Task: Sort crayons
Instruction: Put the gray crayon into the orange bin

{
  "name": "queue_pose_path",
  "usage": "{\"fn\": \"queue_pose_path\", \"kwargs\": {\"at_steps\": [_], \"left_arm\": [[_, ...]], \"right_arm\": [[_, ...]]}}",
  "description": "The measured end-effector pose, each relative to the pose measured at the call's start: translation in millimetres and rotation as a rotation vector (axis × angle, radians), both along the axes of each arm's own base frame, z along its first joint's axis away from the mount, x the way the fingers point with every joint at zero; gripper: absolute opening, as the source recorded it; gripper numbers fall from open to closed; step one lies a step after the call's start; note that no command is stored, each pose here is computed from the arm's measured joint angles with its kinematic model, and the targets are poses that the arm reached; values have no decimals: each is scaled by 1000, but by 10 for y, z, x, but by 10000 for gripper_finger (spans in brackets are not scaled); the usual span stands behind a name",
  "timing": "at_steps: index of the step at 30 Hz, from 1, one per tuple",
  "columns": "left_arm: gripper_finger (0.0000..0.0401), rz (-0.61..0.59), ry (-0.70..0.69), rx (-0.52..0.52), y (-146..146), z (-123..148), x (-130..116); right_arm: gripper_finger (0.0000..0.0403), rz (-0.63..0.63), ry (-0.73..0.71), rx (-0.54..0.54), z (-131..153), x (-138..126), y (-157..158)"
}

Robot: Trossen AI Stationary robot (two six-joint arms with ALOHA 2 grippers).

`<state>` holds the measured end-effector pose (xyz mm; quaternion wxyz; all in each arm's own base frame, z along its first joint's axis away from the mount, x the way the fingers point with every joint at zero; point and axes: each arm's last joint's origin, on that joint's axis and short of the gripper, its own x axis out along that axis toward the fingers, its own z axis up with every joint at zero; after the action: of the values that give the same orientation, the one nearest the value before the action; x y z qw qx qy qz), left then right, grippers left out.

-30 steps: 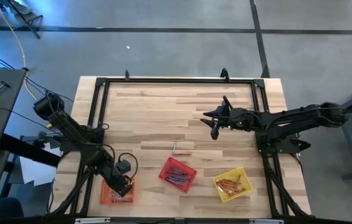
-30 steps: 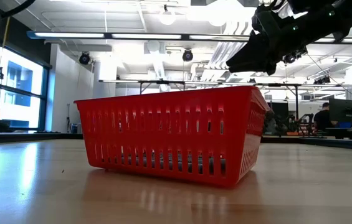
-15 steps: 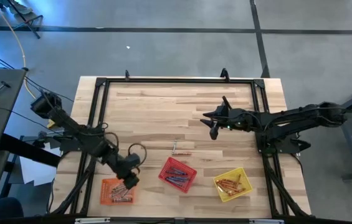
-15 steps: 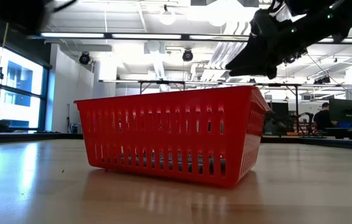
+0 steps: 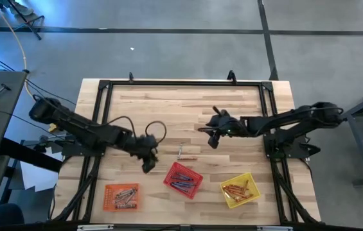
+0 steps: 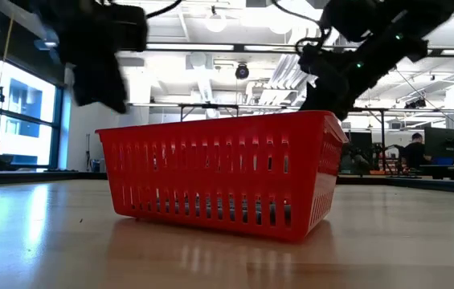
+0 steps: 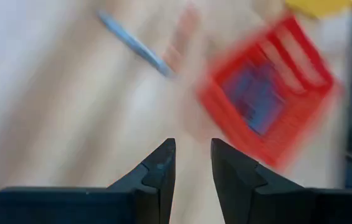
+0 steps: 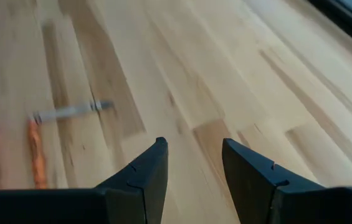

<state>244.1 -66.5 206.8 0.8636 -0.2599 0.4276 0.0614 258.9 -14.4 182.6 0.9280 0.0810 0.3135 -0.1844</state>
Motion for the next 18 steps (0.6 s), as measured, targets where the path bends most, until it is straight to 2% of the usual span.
{"fn": "queue_pose_path", "kwargs": {"at_steps": [4,6,11,15,18], "left_arm": [[90,76,-72,263,246,-3,115],[90,110,-73,319,374,-49,187],[90,103,-53,309,612,-296,406],[90,14,-21,294,692,-501,574],[90,-109,3,375,700,-532,736]], "right_arm": [[145,26,164,-36,82,15,22],[145,24,261,-45,95,-28,44],[145,-18,466,-24,100,-176,126],[145,-41,554,0,79,-271,203],[145,-46,583,7,68,-309,251]]}}
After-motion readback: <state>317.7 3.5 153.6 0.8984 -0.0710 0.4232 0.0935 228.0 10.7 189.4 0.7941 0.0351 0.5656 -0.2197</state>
